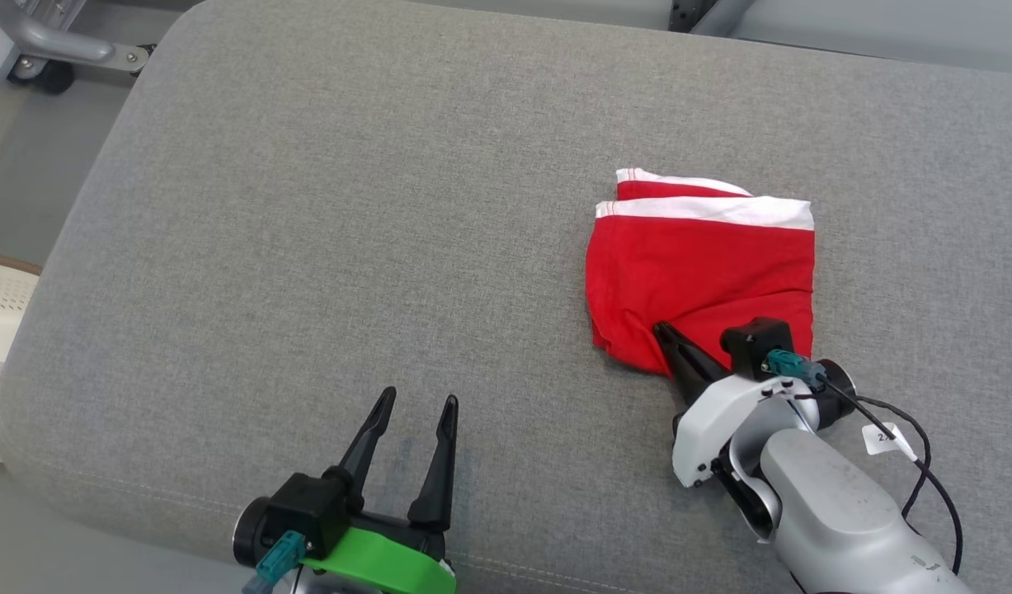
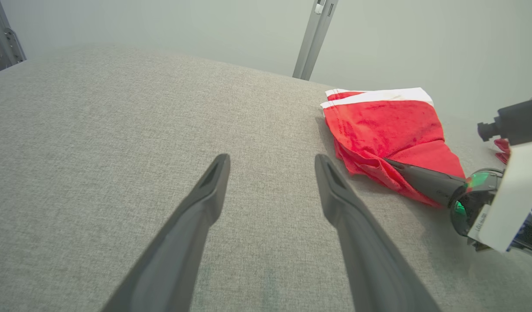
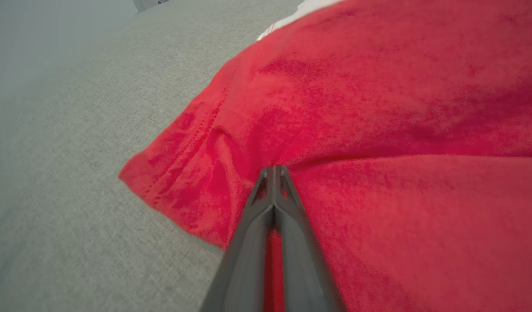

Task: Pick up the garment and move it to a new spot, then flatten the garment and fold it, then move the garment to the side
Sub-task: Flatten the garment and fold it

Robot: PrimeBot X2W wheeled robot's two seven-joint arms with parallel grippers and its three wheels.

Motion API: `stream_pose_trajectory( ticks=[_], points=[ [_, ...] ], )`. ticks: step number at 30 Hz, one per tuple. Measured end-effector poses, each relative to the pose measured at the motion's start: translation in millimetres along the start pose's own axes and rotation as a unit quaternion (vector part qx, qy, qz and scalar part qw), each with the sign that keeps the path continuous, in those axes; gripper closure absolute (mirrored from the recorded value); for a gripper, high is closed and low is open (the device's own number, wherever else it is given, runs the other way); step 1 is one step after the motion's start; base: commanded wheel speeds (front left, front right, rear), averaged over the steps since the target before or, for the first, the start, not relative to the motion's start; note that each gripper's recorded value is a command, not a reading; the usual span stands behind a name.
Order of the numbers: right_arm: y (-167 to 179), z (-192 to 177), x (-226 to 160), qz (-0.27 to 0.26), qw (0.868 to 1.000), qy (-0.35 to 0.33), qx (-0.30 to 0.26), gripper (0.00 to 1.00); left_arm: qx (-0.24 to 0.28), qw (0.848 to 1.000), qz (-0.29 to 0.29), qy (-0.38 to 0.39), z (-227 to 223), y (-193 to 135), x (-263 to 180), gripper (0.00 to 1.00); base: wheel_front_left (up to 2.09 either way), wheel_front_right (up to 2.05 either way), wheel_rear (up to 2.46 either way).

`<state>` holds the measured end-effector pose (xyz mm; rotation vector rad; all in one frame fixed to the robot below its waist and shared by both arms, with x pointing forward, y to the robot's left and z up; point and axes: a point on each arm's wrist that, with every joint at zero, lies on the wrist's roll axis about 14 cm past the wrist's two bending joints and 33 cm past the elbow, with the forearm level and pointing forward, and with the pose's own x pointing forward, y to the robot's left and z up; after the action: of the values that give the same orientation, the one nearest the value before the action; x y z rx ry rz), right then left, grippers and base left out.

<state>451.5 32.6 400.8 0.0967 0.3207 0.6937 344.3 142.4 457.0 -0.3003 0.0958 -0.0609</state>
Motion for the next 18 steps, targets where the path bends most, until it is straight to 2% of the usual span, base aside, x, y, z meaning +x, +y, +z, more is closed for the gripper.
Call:
stream_pose_trajectory(
  ticks=[8,11,12,14,15,16,17,18],
  points=[
    [11.8,7.9,-4.5,0.013,1.0,-0.012,-0.001,1.0,-0.001,1.0,-0.005,-0.008,4.3,-3.8,0.6,0.0,0.0,0.0,0.0],
    [8.7,26.9,-8.8,0.011,0.999,-0.041,-0.005,1.0,-0.001,1.0,-0.007,-0.01,5.8,-4.9,1.0,0.0,0.0,0.0,0.0],
    [6.1,34.1,-11.7,0.007,0.999,-0.053,-0.005,0.96,-0.001,1.0,-0.008,-0.013,7.2,-5.3,1.3,0.0,0.0,0.0,0.0],
    [-0.4,47.2,-20.3,-0.003,0.997,-0.077,-0.007,0.56,-0.001,1.0,-0.009,-0.018,9.9,-5.8,1.7,0.0,0.0,0.0,0.0],
    [-4.1,54.4,-25.6,-0.008,0.996,-0.089,-0.011,0.56,-0.001,1.0,-0.008,-0.02,11.3,-4.7,1.6,0.0,0.0,0.0,0.0],
    [-8.6,60.7,-31.5,-0.016,0.995,-0.101,-0.014,0.39,-0.001,1.0,-0.007,-0.022,12.4,-4.2,1.5,0.0,0.0,0.0,0.0],
    [-12.6,66.4,-38.3,-0.023,0.993,-0.113,-0.018,0.03,-0.001,1.0,-0.007,-0.024,13.8,-4.0,1.6,0.0,0.0,0.0,0.0],
    [-16.8,71.8,-45.7,-0.031,0.992,-0.124,-0.024,0.0,-0.001,1.0,-0.006,-0.027,15.6,-3.3,1.8,0.0,0.0,0.0,0.0]
  ],
)
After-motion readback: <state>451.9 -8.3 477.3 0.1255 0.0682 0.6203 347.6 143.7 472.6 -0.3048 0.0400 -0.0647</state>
